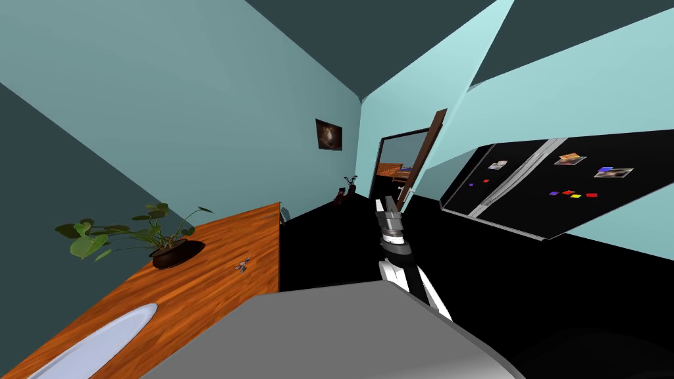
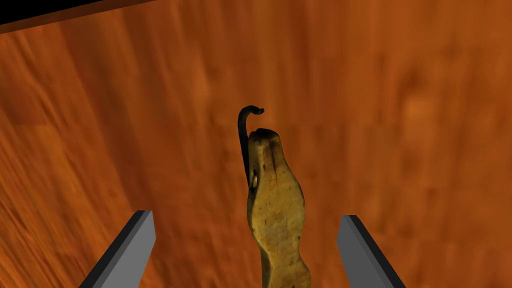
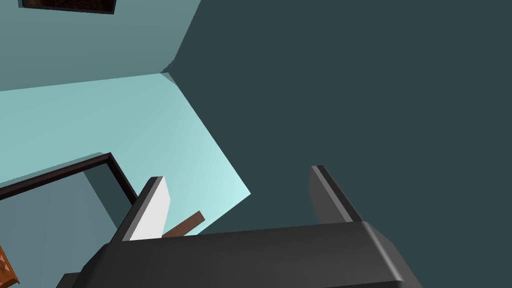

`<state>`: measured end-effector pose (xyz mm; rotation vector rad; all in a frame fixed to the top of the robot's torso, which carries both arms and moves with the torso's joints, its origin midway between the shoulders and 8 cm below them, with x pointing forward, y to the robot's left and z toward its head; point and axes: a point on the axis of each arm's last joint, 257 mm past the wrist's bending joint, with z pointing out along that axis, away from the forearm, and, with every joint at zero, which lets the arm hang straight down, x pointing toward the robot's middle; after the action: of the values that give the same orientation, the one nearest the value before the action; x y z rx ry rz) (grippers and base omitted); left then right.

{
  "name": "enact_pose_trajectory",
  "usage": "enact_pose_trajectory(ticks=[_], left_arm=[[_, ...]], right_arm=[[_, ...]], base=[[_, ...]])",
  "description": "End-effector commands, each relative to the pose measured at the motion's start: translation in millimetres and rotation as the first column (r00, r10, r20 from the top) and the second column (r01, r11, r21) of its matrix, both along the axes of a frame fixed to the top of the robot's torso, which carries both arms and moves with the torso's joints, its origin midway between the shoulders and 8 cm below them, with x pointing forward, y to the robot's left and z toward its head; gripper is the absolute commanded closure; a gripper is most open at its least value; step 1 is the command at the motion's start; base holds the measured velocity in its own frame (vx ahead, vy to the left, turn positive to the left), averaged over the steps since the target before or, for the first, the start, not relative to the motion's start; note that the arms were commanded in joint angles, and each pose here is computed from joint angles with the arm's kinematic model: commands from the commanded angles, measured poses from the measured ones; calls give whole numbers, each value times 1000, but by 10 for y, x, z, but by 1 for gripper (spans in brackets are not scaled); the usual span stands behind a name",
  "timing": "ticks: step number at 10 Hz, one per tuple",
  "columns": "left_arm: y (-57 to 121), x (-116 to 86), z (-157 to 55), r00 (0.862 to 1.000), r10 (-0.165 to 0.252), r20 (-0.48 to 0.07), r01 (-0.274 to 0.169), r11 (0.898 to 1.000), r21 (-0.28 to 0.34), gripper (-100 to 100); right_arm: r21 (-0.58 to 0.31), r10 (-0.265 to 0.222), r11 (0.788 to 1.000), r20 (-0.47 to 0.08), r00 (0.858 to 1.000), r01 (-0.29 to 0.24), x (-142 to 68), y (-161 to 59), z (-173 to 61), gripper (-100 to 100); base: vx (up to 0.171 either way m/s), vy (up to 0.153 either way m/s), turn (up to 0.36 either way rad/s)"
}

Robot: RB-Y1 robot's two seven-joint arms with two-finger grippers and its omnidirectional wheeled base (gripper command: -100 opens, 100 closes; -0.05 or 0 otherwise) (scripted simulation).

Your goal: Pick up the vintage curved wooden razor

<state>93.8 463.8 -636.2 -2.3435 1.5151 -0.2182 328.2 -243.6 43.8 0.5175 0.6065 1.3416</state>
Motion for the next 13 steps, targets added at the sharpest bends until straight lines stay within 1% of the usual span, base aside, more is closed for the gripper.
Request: enact_pose_trajectory(ticks=[1, 5, 6, 7, 11, 12, 13], left_arm=[[0, 0, 0, 1000, 0, 0, 0, 1000, 0, 100], [1, -6, -1, 1000, 3, -1, -3, 1000, -1, 100], [2, -8, -2, 1000, 4, -1, -4, 1000, -1, 0], [92, -19, 56, 1000, 1, 0, -1, 1000, 1, 100], [250, -80, 191, 1000, 2, -2, -2, 1000, -2, 100], [217, -76, 163, 1000, 2, -2, -2, 1000, 0, 100], [221, -82, 165, 1000, 3, -3, -3, 1000, -1, 0]], right_arm=[[0, 0, 1000, 0, 1000, 0, 0, 0, 0, 0], [0, 0, 1000, 0, 1000, 0, 0, 0, 0, 0], [0, 0, 1000, 0, 1000, 0, 0, 0, 0, 0], [0, 0, 1000, 0, 1000, 0, 0, 0, 0, 0], [0, 0, 1000, 0, 1000, 0, 0, 0, 0, 0], [0, 0, 1000, 0, 1000, 0, 0, 0, 0, 0], [0, 0, 1000, 0, 1000, 0, 0, 0, 0, 0]], base=[[0, 0, 0], [0, 0, 0], [0, 0, 0], [-6, -48, -18], [-2, -59, -4], [-4, -28, 5], [-1, -6, 2]])
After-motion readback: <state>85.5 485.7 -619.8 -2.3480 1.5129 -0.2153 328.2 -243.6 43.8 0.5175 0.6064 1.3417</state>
